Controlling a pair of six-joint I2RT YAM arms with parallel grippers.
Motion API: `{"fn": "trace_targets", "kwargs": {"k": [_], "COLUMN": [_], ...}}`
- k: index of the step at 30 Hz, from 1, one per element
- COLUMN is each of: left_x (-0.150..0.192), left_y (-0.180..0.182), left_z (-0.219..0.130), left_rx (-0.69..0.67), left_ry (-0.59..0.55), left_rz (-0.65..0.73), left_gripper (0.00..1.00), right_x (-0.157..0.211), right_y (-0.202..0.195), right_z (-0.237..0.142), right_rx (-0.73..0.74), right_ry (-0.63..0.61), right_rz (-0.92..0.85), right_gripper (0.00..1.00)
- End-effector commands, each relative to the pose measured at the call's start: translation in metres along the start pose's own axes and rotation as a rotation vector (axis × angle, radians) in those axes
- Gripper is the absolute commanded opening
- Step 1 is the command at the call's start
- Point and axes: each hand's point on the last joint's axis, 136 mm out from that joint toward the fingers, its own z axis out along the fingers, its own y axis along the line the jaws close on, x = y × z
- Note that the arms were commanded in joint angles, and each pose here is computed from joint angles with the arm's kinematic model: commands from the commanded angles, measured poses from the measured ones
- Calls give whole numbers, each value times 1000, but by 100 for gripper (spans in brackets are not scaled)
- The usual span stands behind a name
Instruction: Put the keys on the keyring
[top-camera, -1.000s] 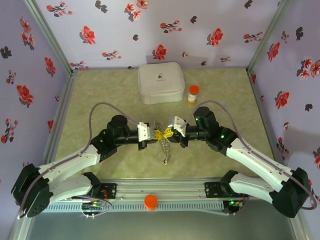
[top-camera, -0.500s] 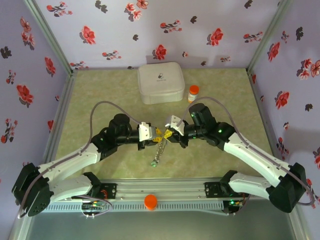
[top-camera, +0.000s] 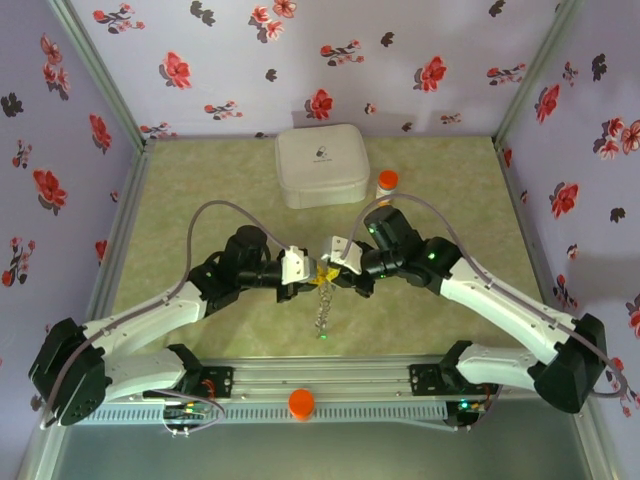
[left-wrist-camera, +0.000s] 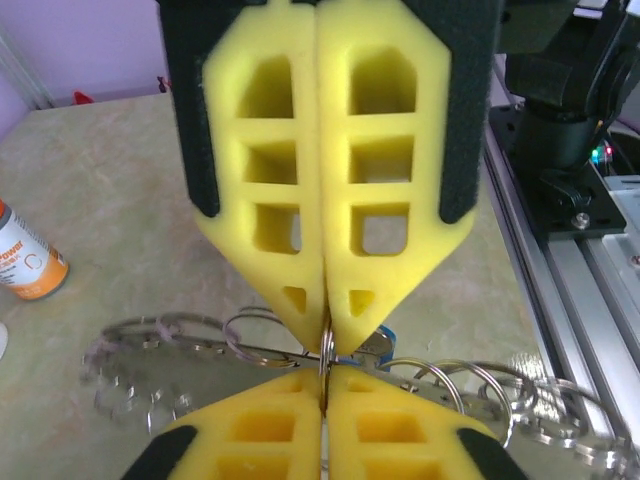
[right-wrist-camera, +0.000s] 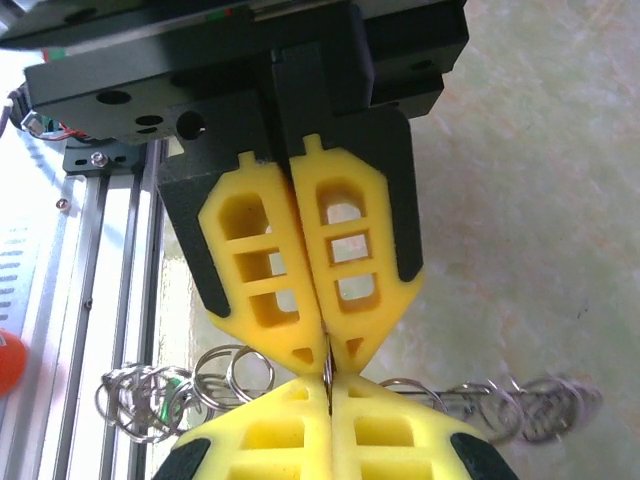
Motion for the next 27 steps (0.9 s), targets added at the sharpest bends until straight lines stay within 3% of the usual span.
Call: {"fn": "trace_targets", "kwargs": {"k": [1,8,13,21,27], "left_x": [-21,-19,-27,-27,-27], "left_y": [5,2,4,4,5], "left_z": [-2,-4,-7,-7,-7], "left_rx": [-12,-8,-39,-50,-50], "left_ry": [-44,-48,-112,-124,-125], "left_rz": [55,49,56,59,57], "left_gripper": [2,0,0,0,0], "right_x": [-15,-8,-1,4,3], "right_y": [6,-3,-3,-6,-5], "right_z": [-6,-15,-17,-15,-16], "right_rx": [-15,51,66,98,97], "right_ry": [-25,-61,-112,-128,-130], "right_rz": [-48,-25,38,67,67], "right_gripper": [0,19,26,23,10]}}
